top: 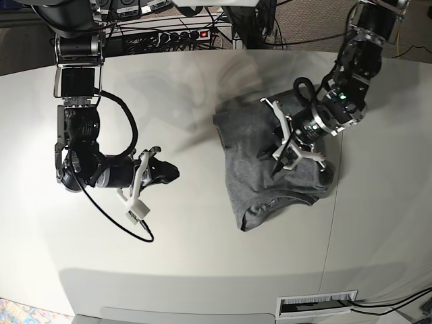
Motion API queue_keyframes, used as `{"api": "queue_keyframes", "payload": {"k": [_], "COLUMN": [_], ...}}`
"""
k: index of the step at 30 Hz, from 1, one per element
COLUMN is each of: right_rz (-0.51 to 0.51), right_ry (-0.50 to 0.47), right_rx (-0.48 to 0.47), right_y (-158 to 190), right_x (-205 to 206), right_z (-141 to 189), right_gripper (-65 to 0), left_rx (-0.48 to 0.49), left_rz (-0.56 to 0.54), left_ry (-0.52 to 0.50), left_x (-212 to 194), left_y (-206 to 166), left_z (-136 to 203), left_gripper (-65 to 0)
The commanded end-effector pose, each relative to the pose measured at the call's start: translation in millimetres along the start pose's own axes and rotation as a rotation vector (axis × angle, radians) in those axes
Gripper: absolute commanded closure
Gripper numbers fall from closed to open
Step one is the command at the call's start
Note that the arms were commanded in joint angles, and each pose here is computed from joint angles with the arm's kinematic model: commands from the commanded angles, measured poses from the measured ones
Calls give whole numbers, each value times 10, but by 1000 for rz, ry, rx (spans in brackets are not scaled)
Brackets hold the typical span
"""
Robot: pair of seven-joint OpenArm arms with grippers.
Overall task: Fold the T-shirt properly
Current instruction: 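Release the right gripper and press the folded shirt with the left gripper, then open the left gripper and lift both grippers away from the shirt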
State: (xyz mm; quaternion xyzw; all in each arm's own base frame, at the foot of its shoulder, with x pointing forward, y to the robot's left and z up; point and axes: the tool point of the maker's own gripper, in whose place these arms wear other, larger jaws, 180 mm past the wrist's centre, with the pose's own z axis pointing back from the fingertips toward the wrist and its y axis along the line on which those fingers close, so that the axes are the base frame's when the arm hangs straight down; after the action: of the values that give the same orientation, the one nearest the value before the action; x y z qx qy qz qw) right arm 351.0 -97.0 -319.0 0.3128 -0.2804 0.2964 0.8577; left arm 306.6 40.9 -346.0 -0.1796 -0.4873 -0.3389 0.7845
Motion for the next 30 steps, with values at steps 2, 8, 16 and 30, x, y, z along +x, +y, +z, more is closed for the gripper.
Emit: {"api": "queue_keyframes", "payload": {"k": [2,8,16,30], "right_rz": [33,35,31,34], "right_ry": [-59,-51,-54,-46], "right_rx": [-3,-17,-32,-45], "right_y": [3,-42,-88,-121], "right_x": [215,194,190,171], "right_z": [96,144,195,225], "right_gripper": [0,0,0,0], "left_rx": [24,68,118,200], "left_rz": [-10,-56,-159,-307], "left_ry": [-25,133,189,190], "left_x": [-33,-714,-937,-638], "left_y": [90,262,690,1257], "left_z": [-45,-99,69,196], "left_gripper": [0,0,0,0]}}
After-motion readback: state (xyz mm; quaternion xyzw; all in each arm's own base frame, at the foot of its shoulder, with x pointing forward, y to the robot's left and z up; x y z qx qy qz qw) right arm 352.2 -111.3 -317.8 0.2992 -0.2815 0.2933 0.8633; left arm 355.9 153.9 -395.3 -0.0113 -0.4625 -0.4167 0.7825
